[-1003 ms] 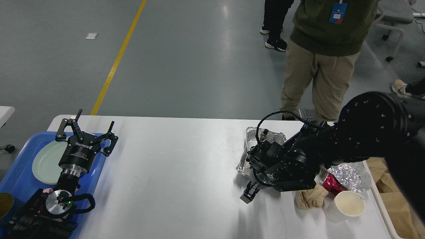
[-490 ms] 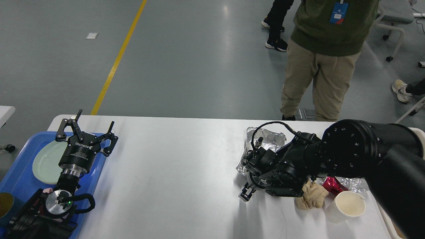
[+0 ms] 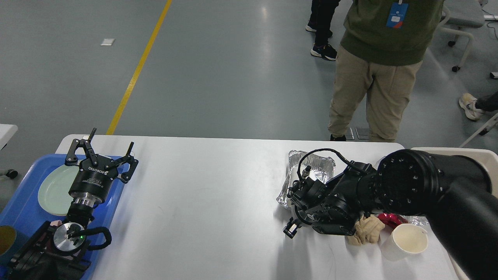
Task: Tidy desktop
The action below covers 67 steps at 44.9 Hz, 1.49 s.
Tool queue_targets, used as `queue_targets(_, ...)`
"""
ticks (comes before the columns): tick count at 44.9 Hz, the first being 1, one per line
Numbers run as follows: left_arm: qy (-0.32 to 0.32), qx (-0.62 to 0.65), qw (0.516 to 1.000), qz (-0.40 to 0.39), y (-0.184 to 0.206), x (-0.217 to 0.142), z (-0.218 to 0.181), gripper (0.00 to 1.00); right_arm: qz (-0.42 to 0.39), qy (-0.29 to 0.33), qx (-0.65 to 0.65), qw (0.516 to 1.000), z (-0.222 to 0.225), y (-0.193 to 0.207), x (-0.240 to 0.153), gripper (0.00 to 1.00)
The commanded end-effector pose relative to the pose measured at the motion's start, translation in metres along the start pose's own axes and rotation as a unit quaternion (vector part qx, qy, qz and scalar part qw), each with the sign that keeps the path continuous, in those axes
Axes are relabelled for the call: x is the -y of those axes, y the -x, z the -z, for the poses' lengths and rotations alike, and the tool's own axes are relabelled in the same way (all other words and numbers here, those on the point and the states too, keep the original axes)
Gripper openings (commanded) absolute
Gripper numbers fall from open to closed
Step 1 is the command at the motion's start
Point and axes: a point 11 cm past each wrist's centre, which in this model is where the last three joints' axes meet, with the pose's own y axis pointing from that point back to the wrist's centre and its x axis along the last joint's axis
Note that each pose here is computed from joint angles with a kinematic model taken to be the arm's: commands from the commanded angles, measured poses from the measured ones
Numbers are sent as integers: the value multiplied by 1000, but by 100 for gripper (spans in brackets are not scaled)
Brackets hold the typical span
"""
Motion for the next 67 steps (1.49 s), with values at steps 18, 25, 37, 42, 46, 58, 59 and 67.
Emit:
queue_targets(18, 0, 0, 1000, 0, 0, 0, 0, 96, 11, -1, 7, 1000, 1, 5, 2, 0)
queue_targets(25, 0, 0, 1000, 0, 0, 0, 0, 96, 16, 3, 38, 999, 0, 7, 3, 0)
queue_targets(37, -1, 0, 1000, 0, 0, 0, 0, 96, 9, 0, 72, 997, -2, 3, 1, 0)
queue_targets(42, 0, 0, 1000, 0, 0, 0, 0, 96, 4, -4, 77, 997, 0, 0, 0, 0)
queue_targets(46, 0, 0, 1000, 0, 0, 0, 0, 96, 3, -6, 76, 997, 2, -1, 0, 0)
queue_targets(58, -1, 0, 1000, 0, 0, 0, 0, 96, -19, 16, 71, 997, -27, -40, -48, 0)
queue_targets(59, 0, 0, 1000, 0, 0, 0, 0, 96, -19, 19, 74, 997, -32, -42, -54, 0)
queue_targets(67, 0, 0, 1000, 0, 0, 0, 0, 96, 15, 25, 67, 997, -56, -35, -108, 0)
